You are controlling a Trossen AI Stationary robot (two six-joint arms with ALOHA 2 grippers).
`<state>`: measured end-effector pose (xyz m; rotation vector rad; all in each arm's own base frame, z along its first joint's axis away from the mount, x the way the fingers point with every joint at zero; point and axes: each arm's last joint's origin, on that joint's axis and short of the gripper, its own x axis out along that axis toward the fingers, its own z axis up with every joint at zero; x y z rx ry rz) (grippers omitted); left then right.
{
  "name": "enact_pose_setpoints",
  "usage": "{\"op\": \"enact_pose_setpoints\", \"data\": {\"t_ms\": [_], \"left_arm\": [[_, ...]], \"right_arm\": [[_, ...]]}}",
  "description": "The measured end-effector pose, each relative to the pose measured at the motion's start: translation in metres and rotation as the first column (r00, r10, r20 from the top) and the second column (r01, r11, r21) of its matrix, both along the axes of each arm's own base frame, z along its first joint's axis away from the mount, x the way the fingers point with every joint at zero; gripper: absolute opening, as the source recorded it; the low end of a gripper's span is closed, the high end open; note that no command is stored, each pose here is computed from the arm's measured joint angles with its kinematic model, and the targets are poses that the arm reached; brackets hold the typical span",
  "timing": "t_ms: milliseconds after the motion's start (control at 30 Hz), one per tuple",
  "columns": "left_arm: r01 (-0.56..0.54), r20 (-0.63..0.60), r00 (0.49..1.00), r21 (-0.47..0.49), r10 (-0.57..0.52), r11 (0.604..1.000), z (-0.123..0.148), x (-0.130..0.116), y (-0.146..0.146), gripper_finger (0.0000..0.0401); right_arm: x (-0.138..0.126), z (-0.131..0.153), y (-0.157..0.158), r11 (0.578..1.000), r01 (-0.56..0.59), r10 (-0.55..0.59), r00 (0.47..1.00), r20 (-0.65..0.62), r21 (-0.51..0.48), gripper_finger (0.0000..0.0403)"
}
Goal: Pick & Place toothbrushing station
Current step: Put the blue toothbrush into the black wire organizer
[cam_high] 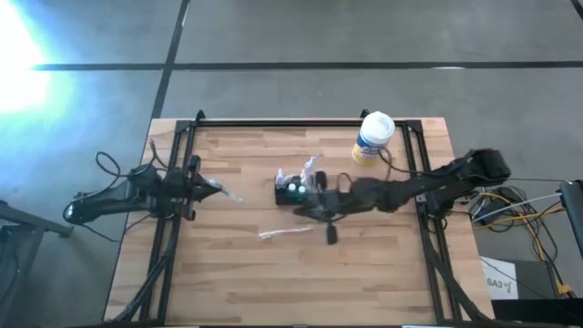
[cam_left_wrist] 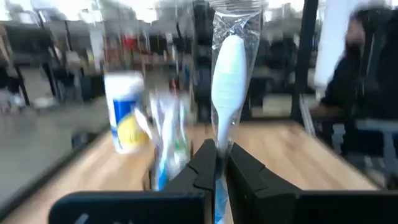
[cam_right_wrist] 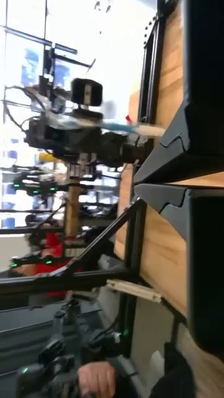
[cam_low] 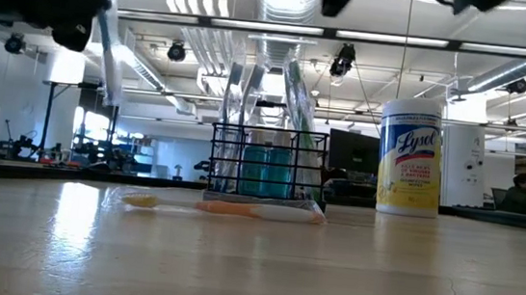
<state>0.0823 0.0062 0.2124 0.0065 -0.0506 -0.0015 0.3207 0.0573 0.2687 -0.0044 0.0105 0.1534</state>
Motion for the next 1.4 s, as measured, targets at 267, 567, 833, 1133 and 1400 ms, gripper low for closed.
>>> {"op": "enact_pose_setpoints", "data": {"t_ms": [267,567,833,1133,1400], "left_arm": [[-0.009,-0.011,1.000,0.022,0.009,1.000,0.008,-0.002,0.000,0.0016],[-0.011,0.005,1.000,0.037,0.011,0.999,0.006,-0.003,0.000,0.0019],[-0.015,-0.008,1.000,0.042,0.015,0.999,0.000,0.000,0.000,0.0016],[-0.011,-0.015,1.000,0.037,0.012,0.999,-0.005,0.002,0.001,0.0017],[-0.010,0.028,1.000,0.044,0.009,0.999,-0.004,0.003,0.001,0.0017]], "right_arm": [[-0.060,-0.042,-0.011,0.998,-0.004,-0.006,0.988,0.155,0.064,0.0008],[-0.099,-0.074,-0.020,0.991,0.063,-0.089,0.970,0.228,0.117,0.0009],[-0.113,-0.087,-0.024,0.989,0.095,-0.117,0.969,0.219,0.109,0.0009],[-0.115,-0.089,-0.026,0.984,0.130,-0.152,0.966,0.209,0.118,0.0009],[-0.113,-0.088,-0.025,0.985,0.131,-0.152,0.966,0.210,0.111,0.0009]]}}
